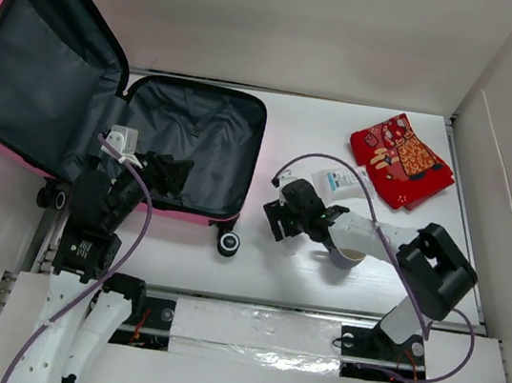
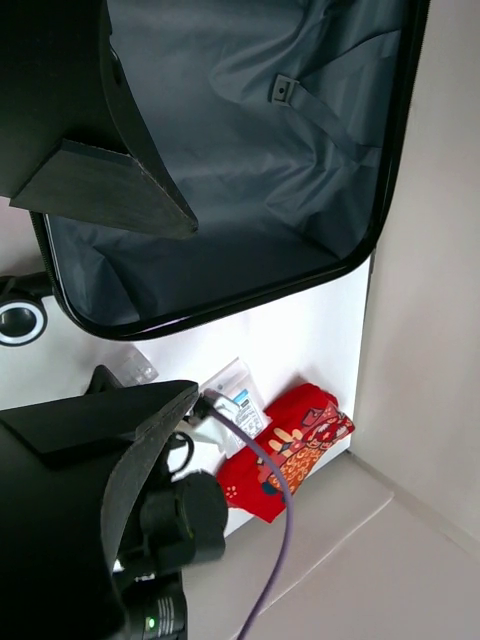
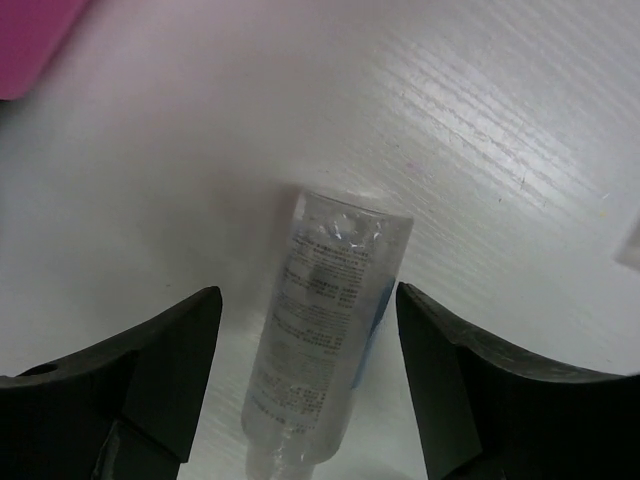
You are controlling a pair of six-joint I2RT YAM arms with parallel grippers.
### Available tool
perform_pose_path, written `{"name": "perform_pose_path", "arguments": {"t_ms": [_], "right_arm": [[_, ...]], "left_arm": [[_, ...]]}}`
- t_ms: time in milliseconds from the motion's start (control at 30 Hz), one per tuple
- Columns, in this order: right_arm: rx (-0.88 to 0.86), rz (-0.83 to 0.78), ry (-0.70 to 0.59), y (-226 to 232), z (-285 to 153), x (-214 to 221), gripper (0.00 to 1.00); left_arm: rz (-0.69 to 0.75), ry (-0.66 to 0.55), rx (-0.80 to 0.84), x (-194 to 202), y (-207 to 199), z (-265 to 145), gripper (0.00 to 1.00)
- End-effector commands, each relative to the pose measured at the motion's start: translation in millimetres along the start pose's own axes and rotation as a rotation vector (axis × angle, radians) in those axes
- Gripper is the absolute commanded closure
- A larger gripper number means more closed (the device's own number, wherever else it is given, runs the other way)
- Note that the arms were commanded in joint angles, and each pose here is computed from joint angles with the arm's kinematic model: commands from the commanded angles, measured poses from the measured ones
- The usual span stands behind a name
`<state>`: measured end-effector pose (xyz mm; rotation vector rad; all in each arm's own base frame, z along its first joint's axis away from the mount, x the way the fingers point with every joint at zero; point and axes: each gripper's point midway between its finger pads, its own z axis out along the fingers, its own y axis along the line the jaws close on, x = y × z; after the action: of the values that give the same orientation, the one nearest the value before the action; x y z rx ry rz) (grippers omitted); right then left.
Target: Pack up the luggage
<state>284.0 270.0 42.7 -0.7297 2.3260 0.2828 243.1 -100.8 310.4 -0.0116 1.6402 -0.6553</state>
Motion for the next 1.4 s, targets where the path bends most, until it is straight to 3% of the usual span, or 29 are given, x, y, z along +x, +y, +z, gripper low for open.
{"name": "perform_pose_path", "arguments": {"t_ms": [0,67,100,200,500,667,800,933,1067,1167,1200,1267,1367], "right_arm": [[0.064,0.021,-0.035,-5,10,-18,0.27],[0.059,0.021,-0.033,-3,15,-20,0.39],[0.058,0.021,-0.031,-3,16,-20,0.51],[0.060,0.026,-0.060,-3,5,-33,0.68],[-0.112,0.042,-0.451,30,-97,-170,0.69],[-0.357,0.056,-0.609,82,-115,-241,0.67],[-0.525,0.159,-0.687,115,-99,-281,0.65],[-0.584,0.225,-0.604,141,-28,-282,0.65],[-0.591,0.270,-0.554,152,11,-275,0.62],[-0.614,0.274,-0.554,161,15,-277,0.47],[-0.609,0.260,-0.558,161,15,-278,0.36],[-0.603,0.227,-0.588,163,-1,-286,0.25],[-0.586,0.194,-0.628,157,-23,-293,0.16]], "left_arm": [[0.033,-0.059,0.043,-18,-12,-3,0.44],[0.031,-0.055,0.046,-17,-12,-4,0.44],[0.033,-0.058,0.054,-18,-14,-5,0.44],[0.037,-0.068,0.055,-20,-15,-6,0.44],[0.033,-0.064,0.066,-19,-17,-6,0.44],[0.036,-0.073,0.061,-21,-16,-7,0.44],[0.036,-0.076,0.066,-21,-17,-8,0.44],[0.035,-0.077,0.049,-22,-14,-8,0.44],[0.037,-0.081,0.070,-23,-19,-9,0.44],[0.035,-0.065,0.071,-19,-18,-6,0.44],[0.035,-0.068,0.076,-20,-19,-7,0.44],[0.038,-0.072,0.086,-21,-21,-8,0.44],[0.036,-0.069,0.076,-20,-19,-7,0.44]]}}
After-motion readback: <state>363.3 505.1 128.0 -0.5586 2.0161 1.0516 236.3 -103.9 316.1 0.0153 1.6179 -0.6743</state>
